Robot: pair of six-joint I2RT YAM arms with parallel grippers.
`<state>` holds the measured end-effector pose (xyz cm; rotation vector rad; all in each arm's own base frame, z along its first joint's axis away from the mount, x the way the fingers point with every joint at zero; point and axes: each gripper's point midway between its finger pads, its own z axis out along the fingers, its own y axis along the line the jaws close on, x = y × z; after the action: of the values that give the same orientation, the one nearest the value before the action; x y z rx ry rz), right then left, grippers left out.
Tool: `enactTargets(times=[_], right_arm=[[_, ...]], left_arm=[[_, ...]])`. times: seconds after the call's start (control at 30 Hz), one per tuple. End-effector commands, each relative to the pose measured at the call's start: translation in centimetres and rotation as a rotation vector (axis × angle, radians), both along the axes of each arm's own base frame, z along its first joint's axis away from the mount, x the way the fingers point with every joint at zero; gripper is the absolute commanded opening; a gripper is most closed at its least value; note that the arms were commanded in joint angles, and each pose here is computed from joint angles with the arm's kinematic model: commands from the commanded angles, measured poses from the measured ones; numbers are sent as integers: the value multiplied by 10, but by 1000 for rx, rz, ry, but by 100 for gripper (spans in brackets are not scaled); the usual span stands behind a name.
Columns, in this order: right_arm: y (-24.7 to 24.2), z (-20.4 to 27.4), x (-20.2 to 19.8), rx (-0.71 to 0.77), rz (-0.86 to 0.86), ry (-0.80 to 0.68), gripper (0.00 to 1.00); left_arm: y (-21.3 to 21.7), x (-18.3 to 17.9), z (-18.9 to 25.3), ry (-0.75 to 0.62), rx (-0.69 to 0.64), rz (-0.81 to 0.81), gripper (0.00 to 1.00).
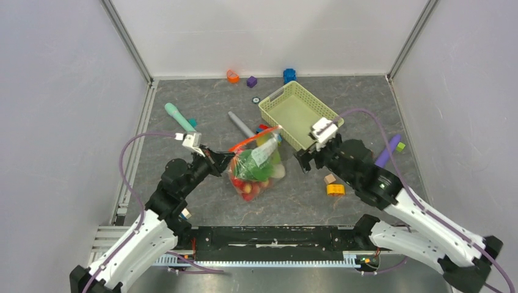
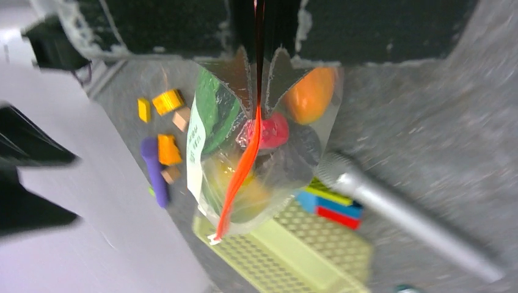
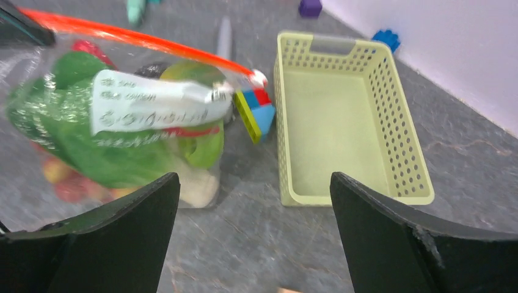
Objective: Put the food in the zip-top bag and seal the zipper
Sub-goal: Zip the zipper food storage bag at the center of the board, then reset both arms
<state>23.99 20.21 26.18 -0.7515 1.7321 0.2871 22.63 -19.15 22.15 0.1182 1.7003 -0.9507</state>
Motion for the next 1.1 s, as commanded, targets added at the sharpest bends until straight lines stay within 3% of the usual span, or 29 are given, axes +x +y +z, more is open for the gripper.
enactTargets(times=[0.0, 0.27, 0.3, 0.43, 0.47, 0.5, 0.73, 0.97, 1.07], right_arm=[[-6, 44, -9, 328, -45, -110, 98], [-61, -22, -9, 381, -347, -20, 98], [-67, -29, -10, 387, -377, -12, 98], [-98, -63, -11, 418, -564, 28, 98], [-107, -71, -13, 427, -619, 35, 98], [-115, -79, -14, 422, -660, 36, 98], [-137, -84, -23, 373, -717, 25, 98], [-159, -73, -32, 271, -785, 30, 98], [-166, -65, -35, 252, -795, 20, 98]], left_arm=[[69, 5, -29, 266, 3, 415, 2], [118, -23, -62, 422, -57, 652, 10], [124, -27, -67, 440, -47, 683, 16], [145, -39, -79, 490, -4, 777, 62], [148, -41, -78, 495, 2, 791, 87], [151, -43, -75, 498, 3, 804, 99], [179, -52, -24, 474, 68, 918, 100], [176, -44, 44, 379, 304, 803, 100], [177, -43, 63, 337, 330, 787, 100]])
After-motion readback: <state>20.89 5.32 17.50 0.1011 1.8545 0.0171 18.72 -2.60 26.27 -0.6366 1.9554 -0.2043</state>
